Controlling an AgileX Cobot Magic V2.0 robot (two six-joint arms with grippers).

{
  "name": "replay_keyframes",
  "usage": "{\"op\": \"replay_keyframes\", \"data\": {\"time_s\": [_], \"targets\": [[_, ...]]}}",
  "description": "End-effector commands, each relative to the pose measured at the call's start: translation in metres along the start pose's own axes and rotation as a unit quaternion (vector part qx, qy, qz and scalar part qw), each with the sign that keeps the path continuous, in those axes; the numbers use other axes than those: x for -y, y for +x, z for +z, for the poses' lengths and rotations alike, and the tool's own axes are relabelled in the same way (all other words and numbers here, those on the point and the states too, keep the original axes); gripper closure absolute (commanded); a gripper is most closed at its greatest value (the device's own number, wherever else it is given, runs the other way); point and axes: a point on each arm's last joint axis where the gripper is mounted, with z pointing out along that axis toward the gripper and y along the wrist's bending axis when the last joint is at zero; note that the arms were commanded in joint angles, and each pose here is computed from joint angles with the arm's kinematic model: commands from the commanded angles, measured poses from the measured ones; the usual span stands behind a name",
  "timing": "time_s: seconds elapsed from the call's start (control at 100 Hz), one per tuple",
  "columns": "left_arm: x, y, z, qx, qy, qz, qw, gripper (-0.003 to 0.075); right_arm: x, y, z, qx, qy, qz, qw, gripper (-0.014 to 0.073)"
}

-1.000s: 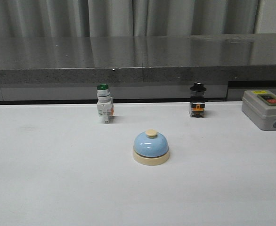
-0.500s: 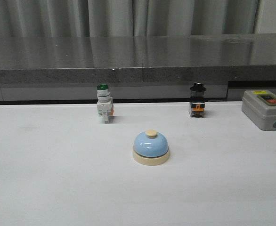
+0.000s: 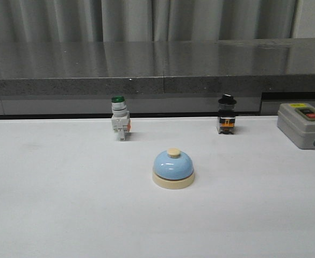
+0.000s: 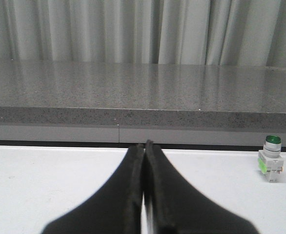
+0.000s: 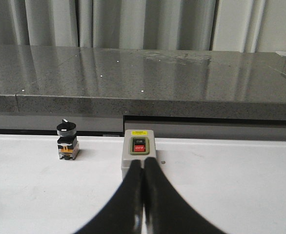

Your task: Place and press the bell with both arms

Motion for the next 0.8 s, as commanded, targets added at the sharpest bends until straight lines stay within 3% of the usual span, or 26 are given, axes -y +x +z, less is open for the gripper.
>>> {"op": "replay_keyframes", "data": {"time_s": [0.0,0.2,0.46,0.6,0.79], "targets": [[-0.001,0.005,-0.001,0.033,0.0,-0.004,0.999,0.0741,0.001,-0.03,0.0,0.028,0.003,-0.006,1.0,0.0655],[-0.001,0.005,-0.001,0.033,0.0,-0.004,0.999,0.0741,0.001,-0.064,0.025,-0.034,0.003,-0.007,0.999,0.0655],[-0.001,0.005,-0.001,0.033,0.0,-0.004,0.999,0.0741,0.001,-0.102,0.085,-0.124,-0.002,0.0,0.992,0.0655],[-0.001,0.005,-0.001,0.033,0.0,-0.004,0.999,0.0741,-0.007,-0.119,0.123,-0.192,-0.025,0.003,0.981,0.0655],[-0.001,0.005,-0.001,0.033,0.0,-0.004,0.999,0.0741,-0.039,-0.124,0.174,-0.278,-0.087,-0.008,0.957,0.0655]]}}
